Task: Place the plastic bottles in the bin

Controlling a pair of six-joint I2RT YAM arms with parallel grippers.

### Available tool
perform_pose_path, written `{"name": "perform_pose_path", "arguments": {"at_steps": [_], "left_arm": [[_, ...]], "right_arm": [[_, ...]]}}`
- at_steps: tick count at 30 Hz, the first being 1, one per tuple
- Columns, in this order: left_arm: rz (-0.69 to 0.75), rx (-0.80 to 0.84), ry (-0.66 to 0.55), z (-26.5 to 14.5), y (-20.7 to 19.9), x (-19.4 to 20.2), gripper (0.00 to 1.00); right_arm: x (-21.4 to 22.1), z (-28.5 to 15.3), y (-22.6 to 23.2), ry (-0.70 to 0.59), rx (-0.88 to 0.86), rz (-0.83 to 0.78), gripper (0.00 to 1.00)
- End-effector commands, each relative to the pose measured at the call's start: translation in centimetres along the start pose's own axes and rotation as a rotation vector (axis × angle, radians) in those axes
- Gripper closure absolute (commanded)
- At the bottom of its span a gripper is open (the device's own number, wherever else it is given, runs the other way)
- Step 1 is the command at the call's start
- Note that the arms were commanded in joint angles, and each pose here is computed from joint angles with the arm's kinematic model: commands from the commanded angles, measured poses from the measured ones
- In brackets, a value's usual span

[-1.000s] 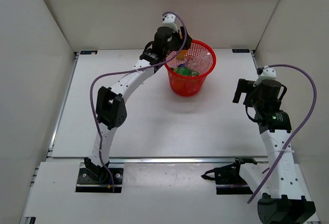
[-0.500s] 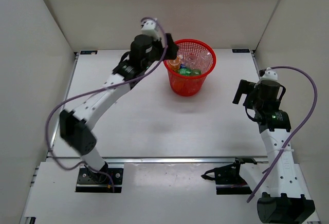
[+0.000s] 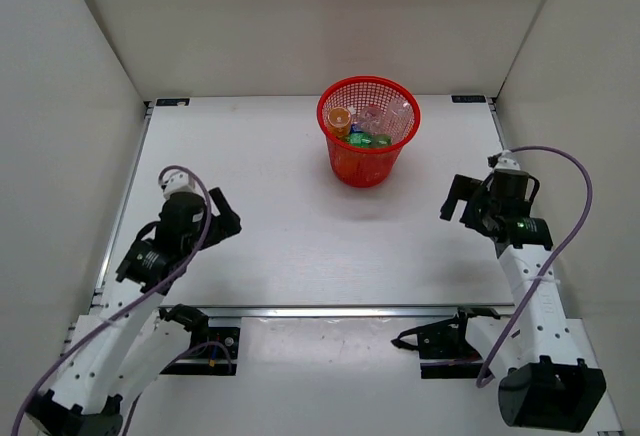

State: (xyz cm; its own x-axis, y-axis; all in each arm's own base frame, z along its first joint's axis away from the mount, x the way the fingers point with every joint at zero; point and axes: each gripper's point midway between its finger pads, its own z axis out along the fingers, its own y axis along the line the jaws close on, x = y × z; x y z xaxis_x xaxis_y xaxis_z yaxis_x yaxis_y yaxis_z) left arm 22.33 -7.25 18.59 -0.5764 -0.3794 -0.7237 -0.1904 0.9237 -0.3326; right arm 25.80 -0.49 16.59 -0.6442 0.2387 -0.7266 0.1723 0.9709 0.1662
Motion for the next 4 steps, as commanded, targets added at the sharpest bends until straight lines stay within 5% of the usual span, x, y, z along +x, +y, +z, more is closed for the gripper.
{"name": "perform_pose_path", "arguments": {"at_steps": [1, 4], "left_arm": [[-0.071, -0.036, 0.015, -1.0, 1.6, 0.61, 0.01], [-0.043, -0.047, 0.013, -1.14, 1.72, 0.56, 0.02]], "right_arm": [[-0.03, 0.64, 2.61, -0.003, -0.132, 0.041, 0.0], [-0.69, 0.73, 2.9, -0.004, -0.096, 0.016, 0.01]]}}
